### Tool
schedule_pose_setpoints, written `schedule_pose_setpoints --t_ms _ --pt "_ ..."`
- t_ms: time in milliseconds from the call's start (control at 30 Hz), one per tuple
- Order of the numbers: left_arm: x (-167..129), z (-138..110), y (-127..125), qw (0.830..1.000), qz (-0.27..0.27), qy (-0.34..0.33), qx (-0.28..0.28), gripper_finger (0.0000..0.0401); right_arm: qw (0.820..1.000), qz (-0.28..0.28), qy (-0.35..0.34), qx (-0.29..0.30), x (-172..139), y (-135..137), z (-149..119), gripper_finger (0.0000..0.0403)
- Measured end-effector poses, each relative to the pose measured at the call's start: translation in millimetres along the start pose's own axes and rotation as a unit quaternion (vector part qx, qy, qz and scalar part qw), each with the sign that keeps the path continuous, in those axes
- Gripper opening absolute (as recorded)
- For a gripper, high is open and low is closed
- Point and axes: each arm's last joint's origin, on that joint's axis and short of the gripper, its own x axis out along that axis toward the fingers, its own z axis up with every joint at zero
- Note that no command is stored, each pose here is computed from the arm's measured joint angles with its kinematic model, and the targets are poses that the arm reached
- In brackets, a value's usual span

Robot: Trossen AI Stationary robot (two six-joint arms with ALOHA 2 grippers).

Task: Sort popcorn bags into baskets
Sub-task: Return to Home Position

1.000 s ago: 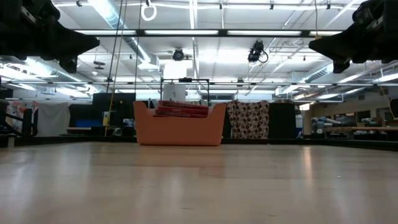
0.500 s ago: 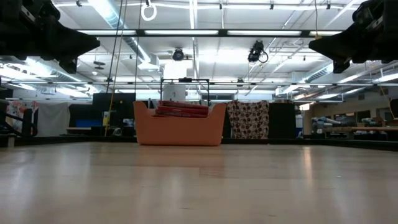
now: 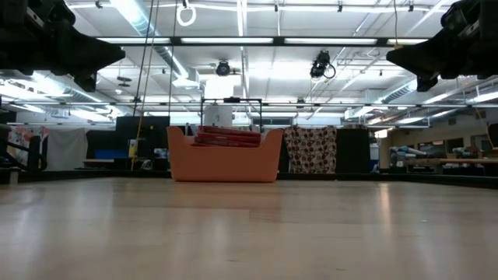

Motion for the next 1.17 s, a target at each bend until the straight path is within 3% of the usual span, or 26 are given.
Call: schedule_pose_setpoints --t_ms 1167 --pt "-0.2 -0.4 -0.6 1.0 -0.004 0.001 -0.001 0.0043 1.0 0.0 0.0 0.0 0.0 0.0 0.0 0.002"
